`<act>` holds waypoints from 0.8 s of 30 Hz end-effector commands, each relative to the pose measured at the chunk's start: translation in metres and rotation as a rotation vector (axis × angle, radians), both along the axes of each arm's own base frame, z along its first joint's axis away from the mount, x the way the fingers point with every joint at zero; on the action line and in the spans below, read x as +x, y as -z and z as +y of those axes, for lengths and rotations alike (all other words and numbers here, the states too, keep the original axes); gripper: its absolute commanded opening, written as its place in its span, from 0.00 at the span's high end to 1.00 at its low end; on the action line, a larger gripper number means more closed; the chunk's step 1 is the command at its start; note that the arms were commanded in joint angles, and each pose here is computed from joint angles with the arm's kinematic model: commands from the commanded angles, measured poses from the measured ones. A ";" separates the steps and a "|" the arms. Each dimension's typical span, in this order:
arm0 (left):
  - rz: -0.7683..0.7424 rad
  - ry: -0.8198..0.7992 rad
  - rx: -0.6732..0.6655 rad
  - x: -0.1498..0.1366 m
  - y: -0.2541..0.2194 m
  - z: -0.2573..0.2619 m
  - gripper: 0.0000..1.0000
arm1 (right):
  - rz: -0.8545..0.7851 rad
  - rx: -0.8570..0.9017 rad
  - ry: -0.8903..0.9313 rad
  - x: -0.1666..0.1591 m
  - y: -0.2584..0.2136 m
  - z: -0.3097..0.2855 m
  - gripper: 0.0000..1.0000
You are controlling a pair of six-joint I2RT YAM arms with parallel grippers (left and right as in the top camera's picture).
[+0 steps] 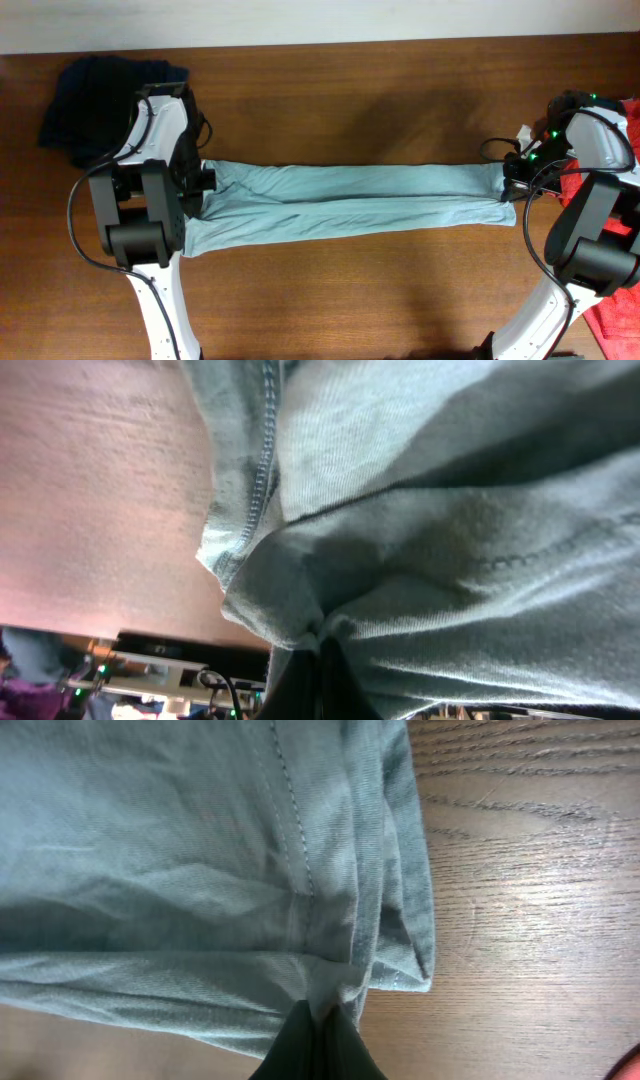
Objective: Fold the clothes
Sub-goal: 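Lower the folded edge onto the hem and open both grippers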
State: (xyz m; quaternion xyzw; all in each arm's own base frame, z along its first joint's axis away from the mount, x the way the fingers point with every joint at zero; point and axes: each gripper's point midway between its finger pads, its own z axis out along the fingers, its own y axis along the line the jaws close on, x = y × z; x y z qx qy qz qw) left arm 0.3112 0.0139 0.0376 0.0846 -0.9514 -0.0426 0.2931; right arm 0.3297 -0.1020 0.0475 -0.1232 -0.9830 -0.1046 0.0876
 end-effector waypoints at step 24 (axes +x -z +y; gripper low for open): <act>0.026 0.016 0.095 -0.012 -0.004 0.013 0.99 | -0.011 -0.033 0.035 -0.008 0.025 -0.004 0.96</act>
